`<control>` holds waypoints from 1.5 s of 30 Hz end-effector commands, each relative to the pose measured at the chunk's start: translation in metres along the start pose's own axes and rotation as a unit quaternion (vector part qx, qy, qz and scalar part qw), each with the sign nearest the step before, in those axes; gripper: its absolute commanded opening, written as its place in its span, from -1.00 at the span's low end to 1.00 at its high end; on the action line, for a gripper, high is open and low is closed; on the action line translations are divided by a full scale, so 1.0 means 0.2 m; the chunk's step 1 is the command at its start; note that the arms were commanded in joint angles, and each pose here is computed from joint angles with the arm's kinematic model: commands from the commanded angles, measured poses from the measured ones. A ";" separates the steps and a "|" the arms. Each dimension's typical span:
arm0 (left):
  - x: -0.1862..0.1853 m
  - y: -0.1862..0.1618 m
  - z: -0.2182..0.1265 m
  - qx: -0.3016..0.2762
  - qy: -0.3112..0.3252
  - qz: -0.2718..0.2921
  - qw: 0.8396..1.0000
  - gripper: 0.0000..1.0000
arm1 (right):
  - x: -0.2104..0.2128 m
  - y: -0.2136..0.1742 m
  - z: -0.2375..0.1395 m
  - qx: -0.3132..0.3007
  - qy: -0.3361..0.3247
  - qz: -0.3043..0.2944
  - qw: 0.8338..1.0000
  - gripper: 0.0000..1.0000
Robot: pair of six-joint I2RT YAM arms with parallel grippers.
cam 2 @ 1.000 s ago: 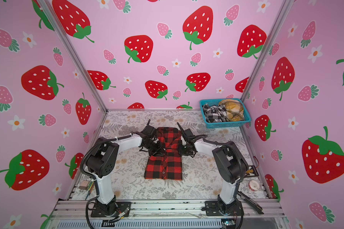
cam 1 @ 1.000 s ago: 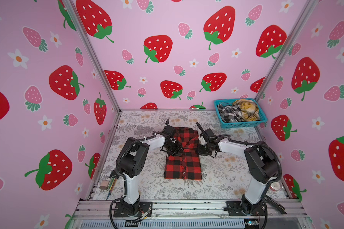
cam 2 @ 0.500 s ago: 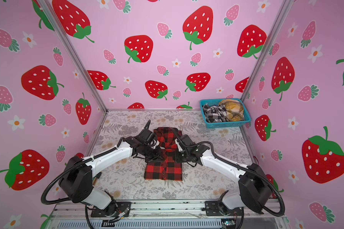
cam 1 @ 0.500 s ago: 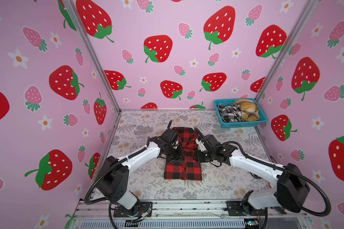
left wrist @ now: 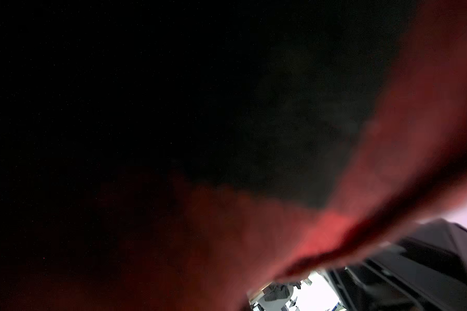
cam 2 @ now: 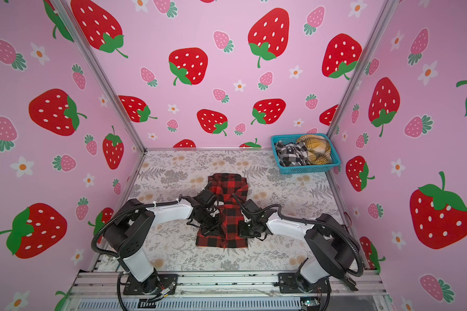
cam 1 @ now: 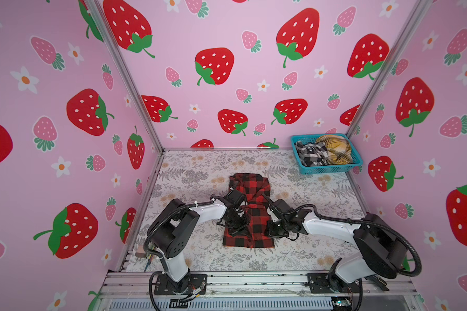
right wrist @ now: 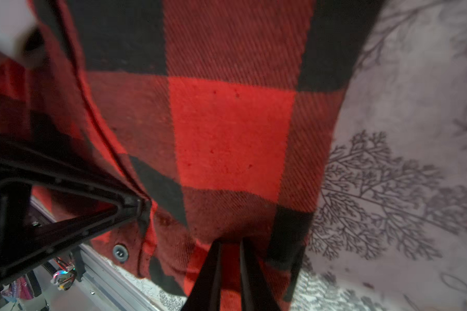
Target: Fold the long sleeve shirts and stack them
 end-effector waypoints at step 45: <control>0.04 0.22 -0.46 -0.112 0.001 -0.010 0.994 -0.80 | 0.31 0.26 -0.04 -0.047 0.042 -0.069 0.996 -0.62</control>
Point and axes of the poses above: each gripper's point midway between its finger pads, its own z axis out along the fingers, its own x axis along the line the jaws close on, y = z × x, the point moved 7 cm from there along -z, back along the fingers, and after that the axes turned 13 degrees about -z, right-handed, at the moved point
